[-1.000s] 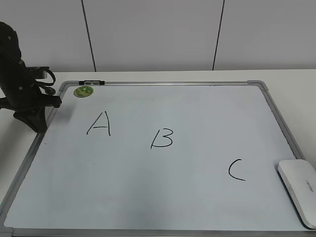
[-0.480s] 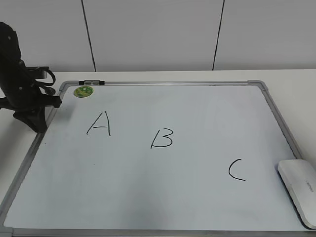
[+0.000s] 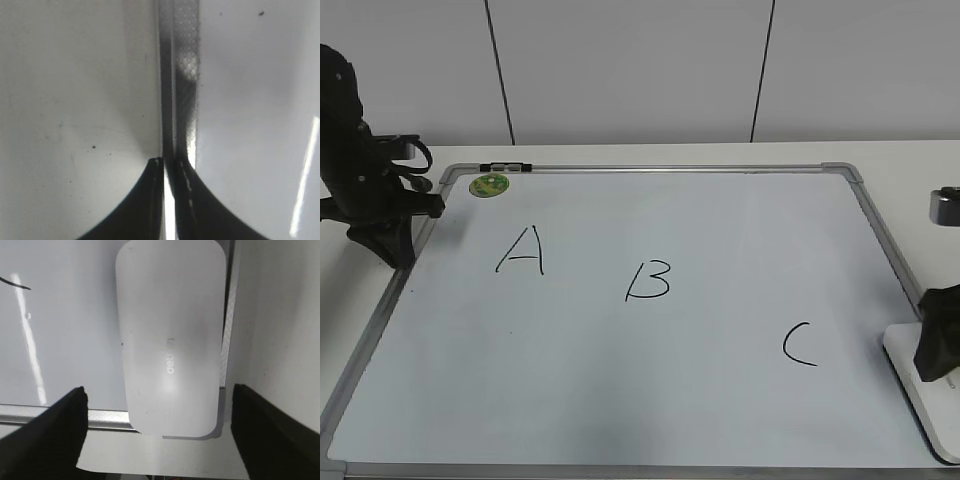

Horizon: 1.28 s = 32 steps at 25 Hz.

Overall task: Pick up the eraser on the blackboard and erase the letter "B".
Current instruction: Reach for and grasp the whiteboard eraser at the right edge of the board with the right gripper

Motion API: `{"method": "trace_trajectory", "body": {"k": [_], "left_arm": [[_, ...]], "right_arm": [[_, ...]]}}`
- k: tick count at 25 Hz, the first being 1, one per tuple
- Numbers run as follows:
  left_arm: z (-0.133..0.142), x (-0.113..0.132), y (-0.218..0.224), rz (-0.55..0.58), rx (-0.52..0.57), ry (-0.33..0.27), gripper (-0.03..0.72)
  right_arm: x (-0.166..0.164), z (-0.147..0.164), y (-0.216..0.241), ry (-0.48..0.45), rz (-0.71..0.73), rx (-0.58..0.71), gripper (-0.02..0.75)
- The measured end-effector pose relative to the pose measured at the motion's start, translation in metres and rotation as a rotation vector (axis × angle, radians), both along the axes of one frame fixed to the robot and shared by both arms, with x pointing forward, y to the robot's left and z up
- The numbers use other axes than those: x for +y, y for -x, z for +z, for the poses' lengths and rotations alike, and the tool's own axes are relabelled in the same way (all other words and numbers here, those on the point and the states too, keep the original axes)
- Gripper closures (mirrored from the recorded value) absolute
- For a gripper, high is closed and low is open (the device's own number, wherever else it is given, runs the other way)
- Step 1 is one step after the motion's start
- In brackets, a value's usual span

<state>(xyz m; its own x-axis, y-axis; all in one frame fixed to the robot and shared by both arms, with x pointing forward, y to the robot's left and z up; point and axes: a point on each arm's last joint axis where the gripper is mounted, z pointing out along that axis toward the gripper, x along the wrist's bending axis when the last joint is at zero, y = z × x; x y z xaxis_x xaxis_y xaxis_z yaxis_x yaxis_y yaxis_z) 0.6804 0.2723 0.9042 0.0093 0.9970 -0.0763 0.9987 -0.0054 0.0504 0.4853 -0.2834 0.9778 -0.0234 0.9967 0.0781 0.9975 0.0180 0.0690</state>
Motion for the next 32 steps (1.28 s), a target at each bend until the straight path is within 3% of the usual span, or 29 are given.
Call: {"method": "trace_trajectory", "body": {"k": [5, 12, 19, 32], "left_arm": [[0.000, 0.000, 0.000, 0.003, 0.000, 0.005, 0.650], [0.000, -0.001, 0.000, 0.005, 0.000, 0.008, 0.650], [0.000, -0.001, 0.000, 0.005, 0.000, 0.009, 0.647], [0.000, -0.001, 0.000, 0.008, 0.001, 0.016, 0.645]], "right_arm": [[0.008, -0.007, -0.009, 0.008, 0.039, 0.010, 0.068], [0.010, -0.017, -0.018, 0.093, 0.012, 0.022, 0.069], [0.010, -0.034, -0.022, 0.100, 0.000, 0.069, 0.069], [0.010, -0.045, -0.031, 0.100, -0.002, 0.036, 0.080]]}}
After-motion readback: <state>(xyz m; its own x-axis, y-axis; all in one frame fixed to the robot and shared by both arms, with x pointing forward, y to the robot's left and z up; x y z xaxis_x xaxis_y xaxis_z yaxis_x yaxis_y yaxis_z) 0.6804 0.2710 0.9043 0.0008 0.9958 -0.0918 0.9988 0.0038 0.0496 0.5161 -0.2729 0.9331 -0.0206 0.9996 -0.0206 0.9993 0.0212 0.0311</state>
